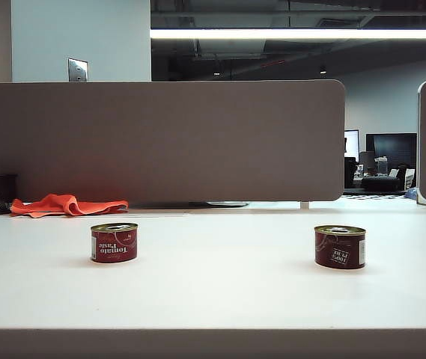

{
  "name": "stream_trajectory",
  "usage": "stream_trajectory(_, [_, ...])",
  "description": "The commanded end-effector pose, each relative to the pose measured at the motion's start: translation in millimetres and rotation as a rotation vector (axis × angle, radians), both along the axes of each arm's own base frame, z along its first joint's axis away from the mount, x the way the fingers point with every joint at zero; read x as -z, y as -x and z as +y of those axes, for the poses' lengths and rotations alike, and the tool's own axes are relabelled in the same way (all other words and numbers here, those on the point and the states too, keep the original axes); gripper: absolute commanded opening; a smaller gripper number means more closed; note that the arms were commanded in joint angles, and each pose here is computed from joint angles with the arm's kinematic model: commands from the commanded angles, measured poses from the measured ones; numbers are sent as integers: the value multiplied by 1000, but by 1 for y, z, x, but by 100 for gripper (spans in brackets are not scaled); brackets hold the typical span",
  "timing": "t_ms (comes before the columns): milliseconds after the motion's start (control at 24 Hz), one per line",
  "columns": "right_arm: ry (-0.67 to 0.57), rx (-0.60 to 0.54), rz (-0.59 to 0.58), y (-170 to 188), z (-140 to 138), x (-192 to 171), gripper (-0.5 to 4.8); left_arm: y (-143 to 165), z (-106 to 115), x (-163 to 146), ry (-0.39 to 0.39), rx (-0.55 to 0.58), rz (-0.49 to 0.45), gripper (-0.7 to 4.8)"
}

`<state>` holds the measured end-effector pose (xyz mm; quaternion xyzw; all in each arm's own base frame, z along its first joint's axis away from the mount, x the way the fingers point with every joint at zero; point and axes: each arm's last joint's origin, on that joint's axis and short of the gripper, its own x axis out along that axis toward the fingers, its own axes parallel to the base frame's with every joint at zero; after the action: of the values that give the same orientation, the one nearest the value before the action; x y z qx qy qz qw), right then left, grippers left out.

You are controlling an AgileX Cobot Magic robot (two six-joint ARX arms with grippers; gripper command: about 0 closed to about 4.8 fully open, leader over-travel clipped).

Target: Stack a can of tomatoes on the right onto the can of tomatoes on the left.

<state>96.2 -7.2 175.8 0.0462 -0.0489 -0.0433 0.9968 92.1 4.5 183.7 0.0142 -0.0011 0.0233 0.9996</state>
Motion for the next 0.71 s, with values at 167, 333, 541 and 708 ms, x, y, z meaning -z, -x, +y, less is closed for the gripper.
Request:
stream_trajectory(167, [-61,37,-170,19,0,-67,-6,27,-5,-85,33,126,-283,-5])
stream_trajectory(333, [-58,77,-226,23,-1,-109,-6,25,-6,-128,30,167,-288,-5])
stream_trajectory(541, [70,-19,-122,-8,0,-167,-6,-17,-7,-172,26,279,-67,-5])
stream_trajectory(708, [81,-84,12,-34,2,-198,-6,-38,-13,-181,37,332,31,-5])
